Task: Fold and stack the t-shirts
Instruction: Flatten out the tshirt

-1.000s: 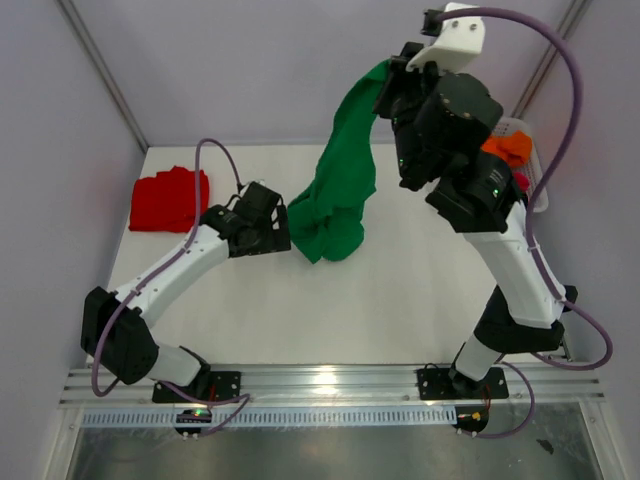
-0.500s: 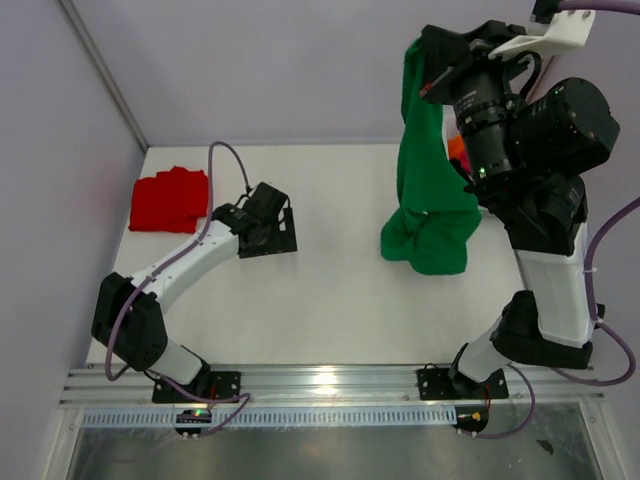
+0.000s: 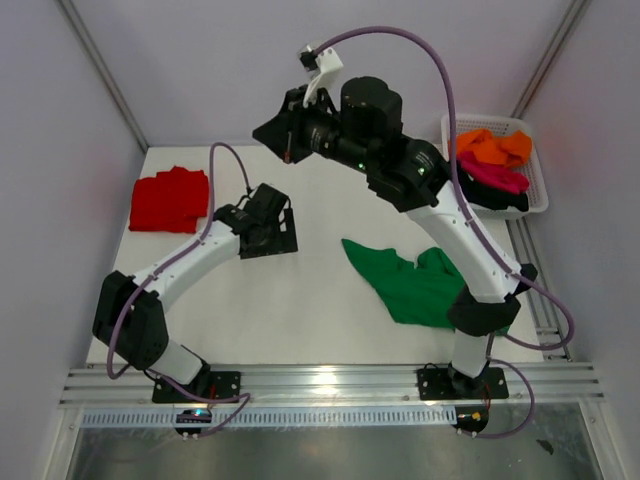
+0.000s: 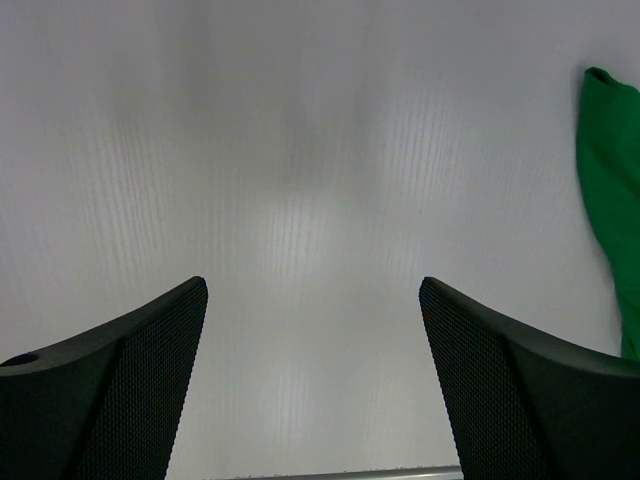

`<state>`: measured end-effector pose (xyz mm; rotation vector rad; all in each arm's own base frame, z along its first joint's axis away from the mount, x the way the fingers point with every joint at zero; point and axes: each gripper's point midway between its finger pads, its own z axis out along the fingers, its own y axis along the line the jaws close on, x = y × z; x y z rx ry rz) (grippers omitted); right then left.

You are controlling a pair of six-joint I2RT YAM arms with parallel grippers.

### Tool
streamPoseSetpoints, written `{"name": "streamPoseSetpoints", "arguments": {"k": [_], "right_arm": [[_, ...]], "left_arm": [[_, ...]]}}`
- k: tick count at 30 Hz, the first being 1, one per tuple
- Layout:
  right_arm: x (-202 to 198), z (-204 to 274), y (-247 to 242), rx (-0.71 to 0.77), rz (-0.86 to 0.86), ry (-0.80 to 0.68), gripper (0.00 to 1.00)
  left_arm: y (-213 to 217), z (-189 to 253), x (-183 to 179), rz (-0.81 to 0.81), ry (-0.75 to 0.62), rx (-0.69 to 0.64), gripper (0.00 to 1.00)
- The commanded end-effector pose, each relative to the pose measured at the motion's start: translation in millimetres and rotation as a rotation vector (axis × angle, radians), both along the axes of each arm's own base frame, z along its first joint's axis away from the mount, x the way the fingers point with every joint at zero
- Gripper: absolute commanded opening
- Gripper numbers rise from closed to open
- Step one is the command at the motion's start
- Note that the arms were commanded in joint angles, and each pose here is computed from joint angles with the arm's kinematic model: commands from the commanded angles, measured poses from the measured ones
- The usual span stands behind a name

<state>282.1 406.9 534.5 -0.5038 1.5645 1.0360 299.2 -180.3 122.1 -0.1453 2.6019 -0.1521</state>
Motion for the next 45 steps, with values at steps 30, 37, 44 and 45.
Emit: {"name": "streamPoseSetpoints", "arguments": {"k": [30, 37, 44, 45], "right_arm": [[11.5, -440.1, -142.3, -0.808, -0.641, 0.505, 0.62], [37.1, -465.5, -124.8, -0.89, -0.636, 0.463, 0.63], [68.6, -475.3, -121.7, -0.949, -0.697, 0.396, 0.63], [74.6, -475.2, -126.2, -0.958, -0.718, 0.389, 0.62]], "left_arm": [[4.1, 2.7, 2.7, 0.017, -0.022, 0.018, 0.88], [15.3, 15.5, 0.1, 0.028, -0.055, 0.048, 0.88], [21.3, 31.9, -5.9, 0.031, -0.081, 0.042, 0.89], [22.2, 37.3, -7.4, 0.033, -0.09, 0.035, 0.89]]}}
